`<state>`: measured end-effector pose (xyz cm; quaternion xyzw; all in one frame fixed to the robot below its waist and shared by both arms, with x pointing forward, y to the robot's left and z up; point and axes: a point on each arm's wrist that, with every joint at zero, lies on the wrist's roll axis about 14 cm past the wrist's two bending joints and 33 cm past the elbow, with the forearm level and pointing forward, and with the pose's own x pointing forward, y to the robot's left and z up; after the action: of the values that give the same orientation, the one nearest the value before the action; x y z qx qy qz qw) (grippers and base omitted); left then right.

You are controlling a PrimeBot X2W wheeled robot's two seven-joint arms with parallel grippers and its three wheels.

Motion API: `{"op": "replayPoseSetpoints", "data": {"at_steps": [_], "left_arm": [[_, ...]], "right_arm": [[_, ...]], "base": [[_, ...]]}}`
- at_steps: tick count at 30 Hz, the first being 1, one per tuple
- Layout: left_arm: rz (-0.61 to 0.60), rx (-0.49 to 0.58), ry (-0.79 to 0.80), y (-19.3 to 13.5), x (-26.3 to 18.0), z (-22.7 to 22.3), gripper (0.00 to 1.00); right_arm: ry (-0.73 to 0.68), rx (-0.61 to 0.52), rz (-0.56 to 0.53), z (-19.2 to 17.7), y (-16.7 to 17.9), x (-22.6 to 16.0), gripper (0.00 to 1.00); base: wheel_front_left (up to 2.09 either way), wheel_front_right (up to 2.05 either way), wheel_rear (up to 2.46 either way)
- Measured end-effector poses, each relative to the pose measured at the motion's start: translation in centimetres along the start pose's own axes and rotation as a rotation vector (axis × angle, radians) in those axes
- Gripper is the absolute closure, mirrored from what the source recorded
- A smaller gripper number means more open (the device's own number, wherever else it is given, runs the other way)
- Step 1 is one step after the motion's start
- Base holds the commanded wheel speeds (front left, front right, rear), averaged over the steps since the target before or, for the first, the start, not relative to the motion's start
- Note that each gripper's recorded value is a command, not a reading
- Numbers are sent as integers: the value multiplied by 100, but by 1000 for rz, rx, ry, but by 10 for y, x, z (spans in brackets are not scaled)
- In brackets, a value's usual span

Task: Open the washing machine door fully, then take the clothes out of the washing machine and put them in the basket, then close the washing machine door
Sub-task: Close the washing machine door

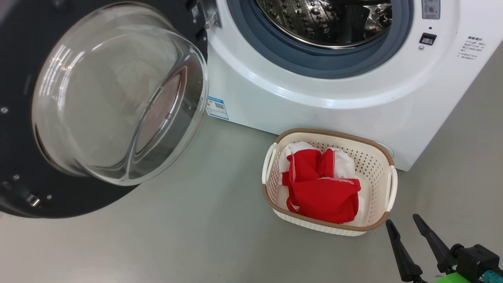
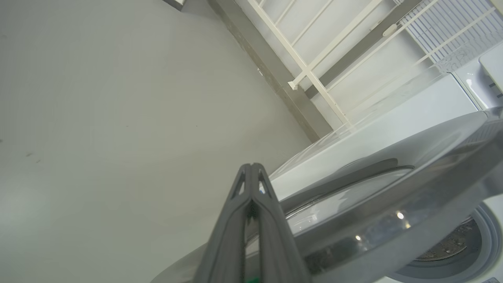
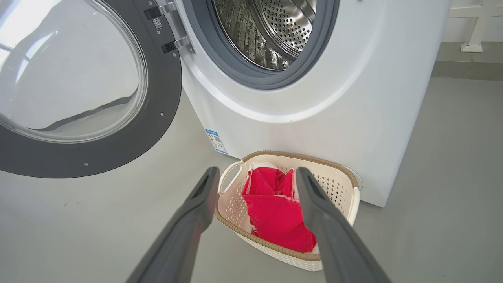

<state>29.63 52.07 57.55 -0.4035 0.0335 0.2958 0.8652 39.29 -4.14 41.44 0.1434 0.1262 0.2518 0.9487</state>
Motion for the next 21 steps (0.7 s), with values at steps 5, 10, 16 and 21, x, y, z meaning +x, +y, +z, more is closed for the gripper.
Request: {"op": "replayPoseSetpoints", "data": {"at_steps": [5,10,16,21], "left_arm": [[-29,-12,106,-9,5,-17,100],[-66,4,162,-19,1,-19,100],[-106,18,220,-23,-9,-27,100],[-142,45,276,-27,-19,-36,100]], "right_arm": [[4,2,-16,-2,-6,-1,0],[1,0,-19,-1,-7,-2,0],[-13,-9,-15,5,-5,-3,0],[-33,-16,-14,12,-3,-4,0]], "base": [[0,0,0],[0,0,0],[0,0,0],[0,0,0]]}}
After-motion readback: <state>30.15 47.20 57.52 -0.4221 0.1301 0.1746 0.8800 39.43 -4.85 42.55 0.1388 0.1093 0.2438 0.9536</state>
